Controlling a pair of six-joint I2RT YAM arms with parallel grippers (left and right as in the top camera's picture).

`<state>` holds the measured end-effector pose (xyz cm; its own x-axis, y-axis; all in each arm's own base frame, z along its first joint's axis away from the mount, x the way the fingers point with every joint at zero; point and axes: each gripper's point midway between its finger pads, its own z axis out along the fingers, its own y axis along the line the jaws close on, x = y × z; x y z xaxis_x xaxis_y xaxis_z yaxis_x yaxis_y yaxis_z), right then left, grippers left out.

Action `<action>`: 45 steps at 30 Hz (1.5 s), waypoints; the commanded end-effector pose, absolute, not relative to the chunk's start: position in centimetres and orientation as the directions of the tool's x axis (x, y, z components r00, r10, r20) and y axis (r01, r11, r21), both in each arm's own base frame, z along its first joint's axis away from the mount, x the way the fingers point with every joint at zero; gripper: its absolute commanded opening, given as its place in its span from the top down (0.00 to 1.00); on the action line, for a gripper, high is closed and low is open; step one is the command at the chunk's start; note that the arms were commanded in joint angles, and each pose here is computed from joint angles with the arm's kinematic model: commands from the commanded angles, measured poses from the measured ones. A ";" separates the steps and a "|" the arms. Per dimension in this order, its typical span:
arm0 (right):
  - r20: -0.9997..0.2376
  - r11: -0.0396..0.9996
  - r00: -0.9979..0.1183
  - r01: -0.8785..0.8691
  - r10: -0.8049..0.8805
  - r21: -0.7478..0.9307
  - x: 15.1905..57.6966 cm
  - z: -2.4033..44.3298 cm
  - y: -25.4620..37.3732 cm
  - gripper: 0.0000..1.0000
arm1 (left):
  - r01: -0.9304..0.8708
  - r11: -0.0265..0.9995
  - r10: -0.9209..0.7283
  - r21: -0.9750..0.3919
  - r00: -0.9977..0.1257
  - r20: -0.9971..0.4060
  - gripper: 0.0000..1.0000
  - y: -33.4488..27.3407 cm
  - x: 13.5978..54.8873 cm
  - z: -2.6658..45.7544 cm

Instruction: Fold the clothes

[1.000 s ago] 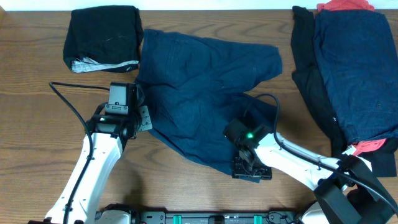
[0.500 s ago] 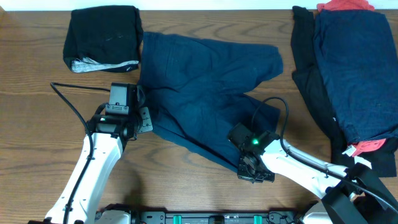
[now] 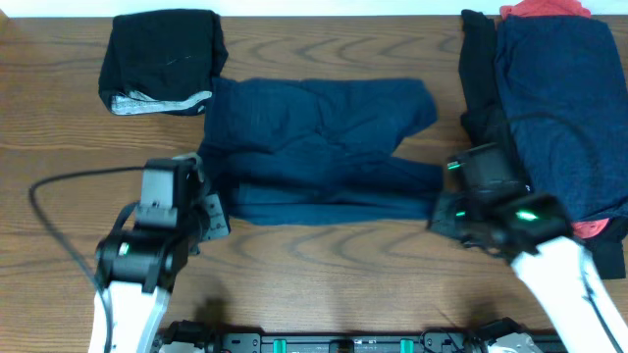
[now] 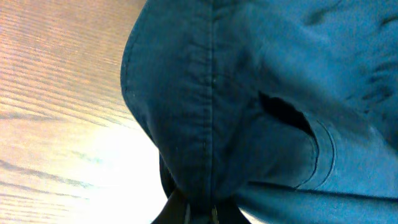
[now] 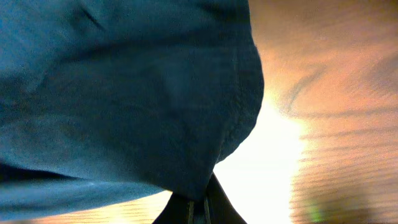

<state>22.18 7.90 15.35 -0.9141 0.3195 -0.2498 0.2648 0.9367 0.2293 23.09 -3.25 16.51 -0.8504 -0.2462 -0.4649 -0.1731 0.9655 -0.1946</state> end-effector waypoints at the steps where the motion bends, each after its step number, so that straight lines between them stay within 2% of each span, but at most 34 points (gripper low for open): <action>1: -0.379 0.963 -0.887 0.220 0.265 0.159 23.0 18.9 4.3 0.99 | -0.202 0.953 -0.293 -0.225 -0.794 -0.533 0.94 -2.7 22.8 18.9; 4: -0.409 0.964 -0.874 0.222 0.263 0.146 22.5 21.2 2.7 0.99 | -0.143 0.942 -0.292 -0.302 -0.790 -0.539 0.94 -4.1 22.1 20.0; 7: -0.408 0.967 -0.877 0.215 0.252 0.134 21.4 22.5 2.1 0.99 | -0.174 0.926 -0.331 -0.334 -0.799 -0.502 0.94 -4.4 20.8 19.8; 16: -0.407 0.967 -0.885 0.155 0.227 0.203 18.1 24.2 3.1 0.99 | -0.257 0.909 -0.397 -0.328 -0.775 -0.493 0.94 -3.4 17.4 20.0; 19: -0.433 0.969 -0.873 0.148 0.222 0.197 18.5 24.5 3.0 0.99 | -0.287 0.905 -0.418 -0.314 -0.740 -0.527 0.94 -2.5 17.3 20.4; 22: -0.472 0.973 -0.856 0.143 0.212 0.179 20.5 24.6 2.8 0.99 | -0.330 0.906 -0.422 -0.263 -0.708 -0.566 0.94 -1.1 17.9 20.5; 27: -0.500 0.976 -0.842 0.131 0.203 0.176 25.9 23.8 3.3 0.99 | -0.329 0.907 -0.419 -0.262 -0.656 -0.627 0.94 -0.9 21.3 21.0; 33: -0.492 0.985 -0.857 0.091 0.152 0.147 32.7 20.2 4.0 0.99 | -0.290 0.935 -0.347 -0.207 -0.616 -0.707 0.94 -1.0 27.5 21.4; 40: -0.444 0.986 -0.884 0.090 0.145 0.141 37.7 14.6 4.7 0.99 | -0.252 0.962 -0.258 -0.109 -0.694 -0.672 0.94 -1.9 33.8 16.3; 45: -0.434 0.989 -0.893 0.072 0.121 0.128 40.2 11.3 5.0 0.99 | -0.245 0.964 -0.249 -0.105 -0.691 -0.679 0.94 -2.6 38.0 13.0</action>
